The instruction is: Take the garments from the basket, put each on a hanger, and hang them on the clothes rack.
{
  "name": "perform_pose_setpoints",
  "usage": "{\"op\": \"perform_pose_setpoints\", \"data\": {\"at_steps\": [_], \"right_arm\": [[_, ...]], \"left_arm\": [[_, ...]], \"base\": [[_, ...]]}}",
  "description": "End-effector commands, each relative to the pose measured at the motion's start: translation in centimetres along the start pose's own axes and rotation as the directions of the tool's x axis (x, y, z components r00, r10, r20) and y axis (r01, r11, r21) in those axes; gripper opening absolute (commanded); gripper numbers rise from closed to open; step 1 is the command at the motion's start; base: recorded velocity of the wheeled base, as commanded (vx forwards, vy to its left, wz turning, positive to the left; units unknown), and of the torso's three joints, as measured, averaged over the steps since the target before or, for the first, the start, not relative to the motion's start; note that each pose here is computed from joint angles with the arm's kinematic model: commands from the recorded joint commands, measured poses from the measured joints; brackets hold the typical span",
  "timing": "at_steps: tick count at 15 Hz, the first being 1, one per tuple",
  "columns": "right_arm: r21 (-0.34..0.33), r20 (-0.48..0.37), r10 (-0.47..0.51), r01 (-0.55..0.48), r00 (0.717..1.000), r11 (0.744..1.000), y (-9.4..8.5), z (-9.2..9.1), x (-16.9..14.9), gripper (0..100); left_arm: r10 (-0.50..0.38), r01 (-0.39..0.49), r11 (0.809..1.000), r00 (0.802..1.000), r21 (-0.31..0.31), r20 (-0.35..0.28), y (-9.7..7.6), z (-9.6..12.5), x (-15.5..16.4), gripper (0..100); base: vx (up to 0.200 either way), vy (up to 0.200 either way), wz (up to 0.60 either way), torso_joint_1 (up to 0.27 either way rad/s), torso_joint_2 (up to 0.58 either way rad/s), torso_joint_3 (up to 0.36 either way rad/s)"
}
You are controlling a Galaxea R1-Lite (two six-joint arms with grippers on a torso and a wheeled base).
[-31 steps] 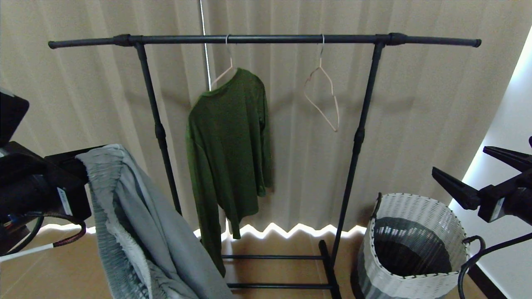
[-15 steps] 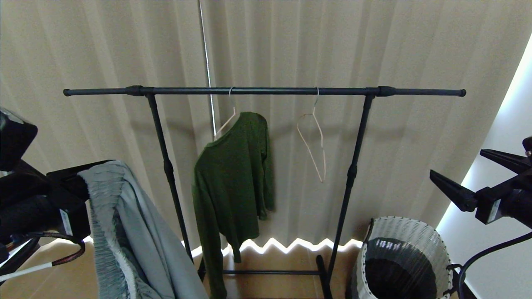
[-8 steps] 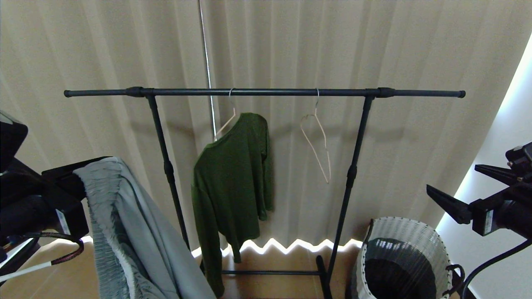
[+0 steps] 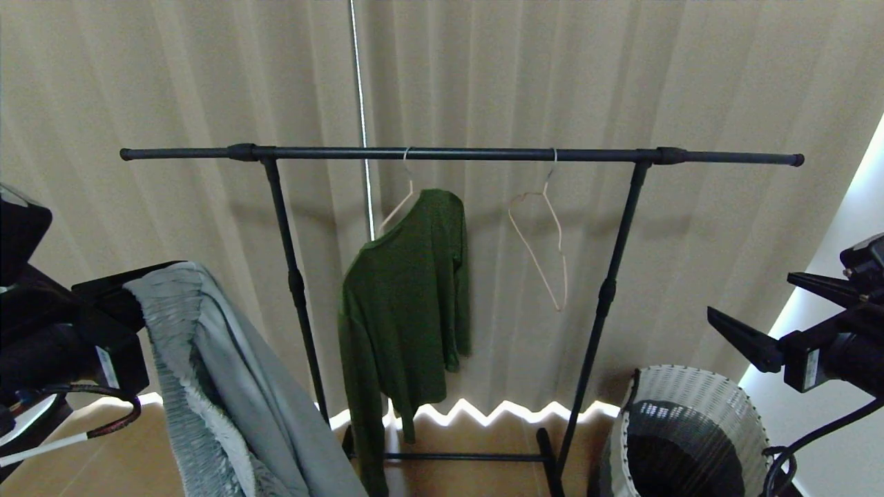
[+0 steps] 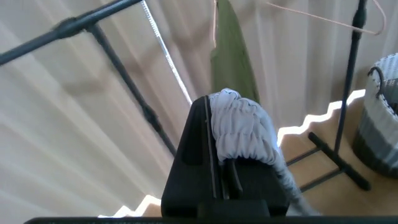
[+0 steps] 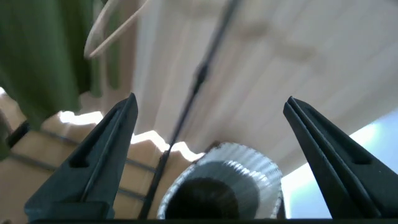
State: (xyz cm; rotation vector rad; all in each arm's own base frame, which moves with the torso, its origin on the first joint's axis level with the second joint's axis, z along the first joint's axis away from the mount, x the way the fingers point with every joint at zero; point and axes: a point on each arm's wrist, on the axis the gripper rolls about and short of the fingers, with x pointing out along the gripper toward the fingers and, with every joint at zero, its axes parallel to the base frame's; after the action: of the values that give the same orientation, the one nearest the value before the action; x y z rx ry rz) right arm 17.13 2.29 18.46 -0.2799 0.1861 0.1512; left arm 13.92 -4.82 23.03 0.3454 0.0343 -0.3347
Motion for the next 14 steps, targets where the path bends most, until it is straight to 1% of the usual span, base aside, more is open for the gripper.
{"op": "perform_pose_setpoints", "data": {"at_steps": [1, 3, 9, 13, 14], "right_arm": [[0.0, -0.001, 0.0, 0.0, 1.0, 1.0, -0.01, -0.01, 0.04, 100], [0.0, 0.001, -0.001, 0.001, 1.0, 1.0, -0.02, 0.05, 0.01, 100], [0.0, 0.0, -0.002, 0.002, 1.0, 1.0, -0.01, -0.02, -0.03, 100], [0.0, 0.003, -0.003, 0.003, 1.0, 1.0, -0.03, 0.07, -0.02, 100], [0.0, 0.003, -0.003, 0.003, 1.0, 1.0, -0.03, 0.07, -0.02, 100]], "left_arm": [[0.0, 0.0, 1.0, 1.0, 0.0, -0.002, 0.0, -0.04, 0.05, 0], [-0.002, 0.002, 1.0, 1.0, 0.002, -0.003, -0.03, -0.06, 0.09, 0], [-0.003, 0.003, 1.0, 1.0, 0.003, -0.008, -0.11, -0.29, 0.0, 0], [-0.002, 0.002, 1.0, 1.0, 0.0, -0.026, -0.13, -0.45, 0.41, 0], [-0.001, 0.001, 1.0, 1.0, 0.0, -0.028, -0.12, -0.47, 0.45, 0]], "base": [[0.0, 0.2, 0.0, -0.002, -0.01, 0.002], [0.0, 0.2, 0.0, 0.005, 0.0, 0.002], [0.0, 0.0, 0.0, 0.0, 0.0, 0.0], [0.0, 0.0, 0.0, 0.0, 0.0, 0.0], [0.2, 0.0, 0.0, -0.002, 0.0, -0.002]]}}
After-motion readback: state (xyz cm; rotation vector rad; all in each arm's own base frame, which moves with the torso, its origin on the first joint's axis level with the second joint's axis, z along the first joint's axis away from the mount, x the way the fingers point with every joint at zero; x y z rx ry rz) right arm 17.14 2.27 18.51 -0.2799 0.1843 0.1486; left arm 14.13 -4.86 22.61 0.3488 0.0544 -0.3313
